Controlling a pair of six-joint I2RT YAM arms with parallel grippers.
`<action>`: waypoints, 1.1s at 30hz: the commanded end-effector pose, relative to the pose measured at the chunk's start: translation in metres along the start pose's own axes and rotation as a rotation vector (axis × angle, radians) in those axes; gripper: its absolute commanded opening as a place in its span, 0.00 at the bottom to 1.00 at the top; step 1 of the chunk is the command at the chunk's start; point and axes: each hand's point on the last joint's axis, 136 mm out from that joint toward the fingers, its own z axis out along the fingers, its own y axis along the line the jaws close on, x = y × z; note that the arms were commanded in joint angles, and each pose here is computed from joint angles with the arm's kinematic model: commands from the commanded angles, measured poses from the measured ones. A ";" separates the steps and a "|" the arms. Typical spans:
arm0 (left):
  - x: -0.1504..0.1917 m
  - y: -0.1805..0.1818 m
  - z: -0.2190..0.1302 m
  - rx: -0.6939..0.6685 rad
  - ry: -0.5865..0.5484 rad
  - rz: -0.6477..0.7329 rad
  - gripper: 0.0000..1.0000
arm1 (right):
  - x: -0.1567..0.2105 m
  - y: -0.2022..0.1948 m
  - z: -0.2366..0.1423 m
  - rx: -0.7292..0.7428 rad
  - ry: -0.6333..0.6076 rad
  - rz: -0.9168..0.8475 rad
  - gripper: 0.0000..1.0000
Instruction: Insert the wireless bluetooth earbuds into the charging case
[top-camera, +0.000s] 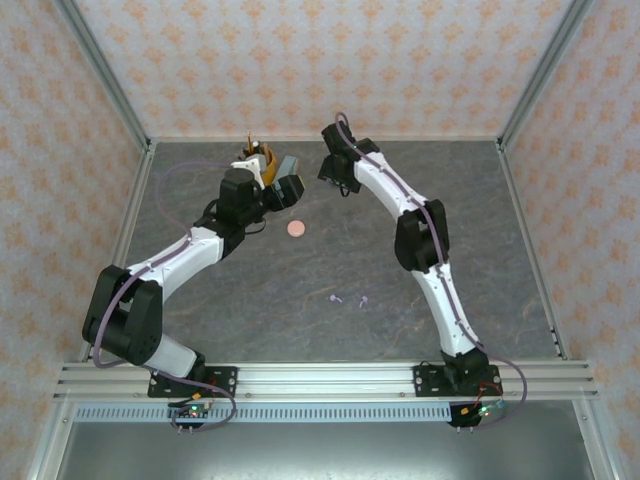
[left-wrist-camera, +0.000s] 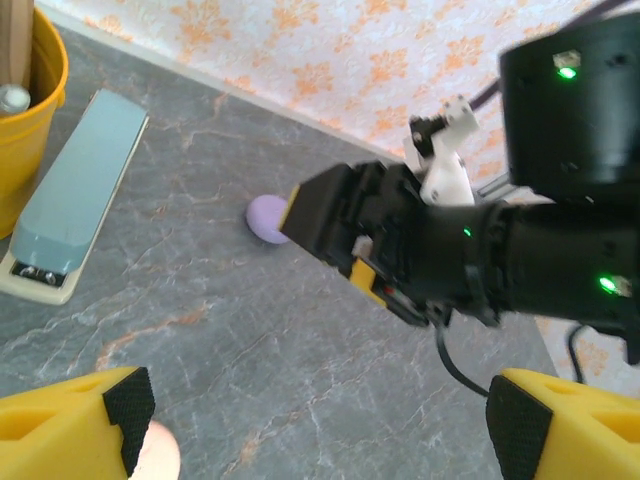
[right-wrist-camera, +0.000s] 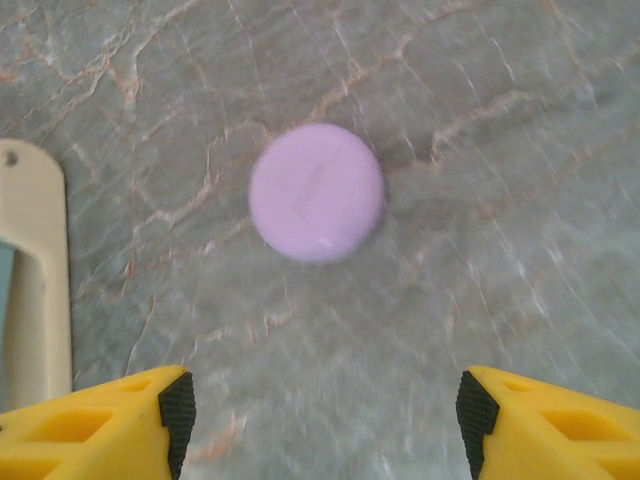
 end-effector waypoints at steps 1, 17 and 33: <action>0.002 0.009 0.000 -0.040 0.012 0.012 0.89 | -0.014 -0.008 0.006 0.065 -0.059 -0.066 0.73; 0.008 0.015 0.015 -0.034 0.037 -0.001 0.89 | -0.039 -0.014 0.055 0.097 -0.180 -0.168 0.80; 0.015 0.017 0.030 -0.009 0.054 -0.044 0.89 | -0.015 -0.021 0.068 0.093 -0.074 -0.215 0.52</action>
